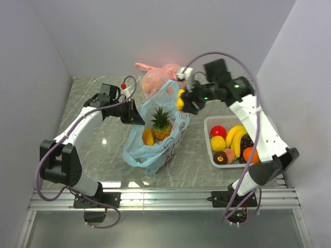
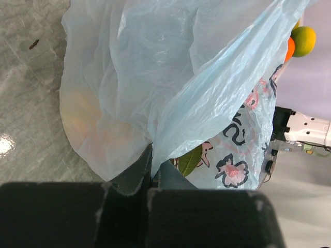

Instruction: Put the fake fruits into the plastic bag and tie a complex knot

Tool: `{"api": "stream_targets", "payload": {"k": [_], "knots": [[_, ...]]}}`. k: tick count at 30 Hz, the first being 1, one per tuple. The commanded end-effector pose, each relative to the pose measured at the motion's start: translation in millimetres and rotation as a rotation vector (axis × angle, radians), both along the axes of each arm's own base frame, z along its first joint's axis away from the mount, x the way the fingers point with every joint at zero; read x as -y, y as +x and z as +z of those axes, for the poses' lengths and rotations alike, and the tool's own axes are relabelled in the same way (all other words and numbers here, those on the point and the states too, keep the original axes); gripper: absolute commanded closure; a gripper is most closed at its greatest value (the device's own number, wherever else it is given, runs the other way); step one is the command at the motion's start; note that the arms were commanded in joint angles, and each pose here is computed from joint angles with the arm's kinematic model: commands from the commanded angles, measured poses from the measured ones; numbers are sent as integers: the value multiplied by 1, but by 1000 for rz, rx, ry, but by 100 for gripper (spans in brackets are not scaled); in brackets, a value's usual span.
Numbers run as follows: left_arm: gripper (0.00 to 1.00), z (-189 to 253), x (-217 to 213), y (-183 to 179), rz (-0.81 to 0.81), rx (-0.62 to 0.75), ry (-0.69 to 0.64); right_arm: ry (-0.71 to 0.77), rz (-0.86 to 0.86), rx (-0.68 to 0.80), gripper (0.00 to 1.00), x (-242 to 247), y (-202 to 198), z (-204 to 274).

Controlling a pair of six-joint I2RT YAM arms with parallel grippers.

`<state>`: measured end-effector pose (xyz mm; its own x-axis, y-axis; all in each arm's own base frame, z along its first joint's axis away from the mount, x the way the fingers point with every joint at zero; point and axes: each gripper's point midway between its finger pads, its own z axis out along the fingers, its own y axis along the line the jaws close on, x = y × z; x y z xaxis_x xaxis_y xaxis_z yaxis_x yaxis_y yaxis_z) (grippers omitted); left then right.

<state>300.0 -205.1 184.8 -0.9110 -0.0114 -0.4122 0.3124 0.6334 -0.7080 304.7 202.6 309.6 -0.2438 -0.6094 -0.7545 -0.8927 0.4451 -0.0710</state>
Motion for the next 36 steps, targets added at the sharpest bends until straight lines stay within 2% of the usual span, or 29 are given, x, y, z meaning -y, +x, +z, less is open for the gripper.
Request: {"api": "stream_targets", "payload": {"k": [1,4,6,8,10,11,12,17,19,23,27,28,30,31,34,36], "knots": [[100,8,3,-2,-21,19,-17,63,65,-93,64,-65,-7,-11],[100,8,4,-4,-24,3,-31,24,129,-115,63,-104,-20,-36],[100,8,4,-4,-24,6,-28,-12,144,-153,41,-112,-28,-59],[100,9,3,-3,-23,12,-23,-30,156,-196,27,-114,-41,-75],[99,10,3,-3,-25,16,-22,-4,148,-197,20,-112,-47,-70],[99,9,3,-3,-25,14,-21,-5,138,-200,6,-108,-49,-70],[99,8,3,-3,-29,13,-20,15,127,-182,3,-102,-51,-60],[99,12,2,-2,-33,25,-15,86,8,-198,2,-47,-44,-28],[99,12,1,-3,-32,32,-12,70,-107,-188,2,1,-30,-26],[99,8,1,-7,-31,19,-14,-11,-274,-248,5,91,-25,-39],[99,7,1,-8,-29,17,-13,-172,-382,-324,7,181,-47,-65],[99,7,1,-8,-29,19,-14,-223,-459,-359,8,211,-54,-79],[99,7,1,-8,-28,17,-14,-300,-457,-348,11,232,-66,-89],[100,7,1,-7,-28,19,-12,-340,-454,-392,11,239,-78,-104],[100,7,1,-8,-29,20,-13,-374,-408,-448,15,241,-101,-131],[100,7,1,-7,-29,17,-13,-387,-415,-428,16,242,-101,-142]]}}
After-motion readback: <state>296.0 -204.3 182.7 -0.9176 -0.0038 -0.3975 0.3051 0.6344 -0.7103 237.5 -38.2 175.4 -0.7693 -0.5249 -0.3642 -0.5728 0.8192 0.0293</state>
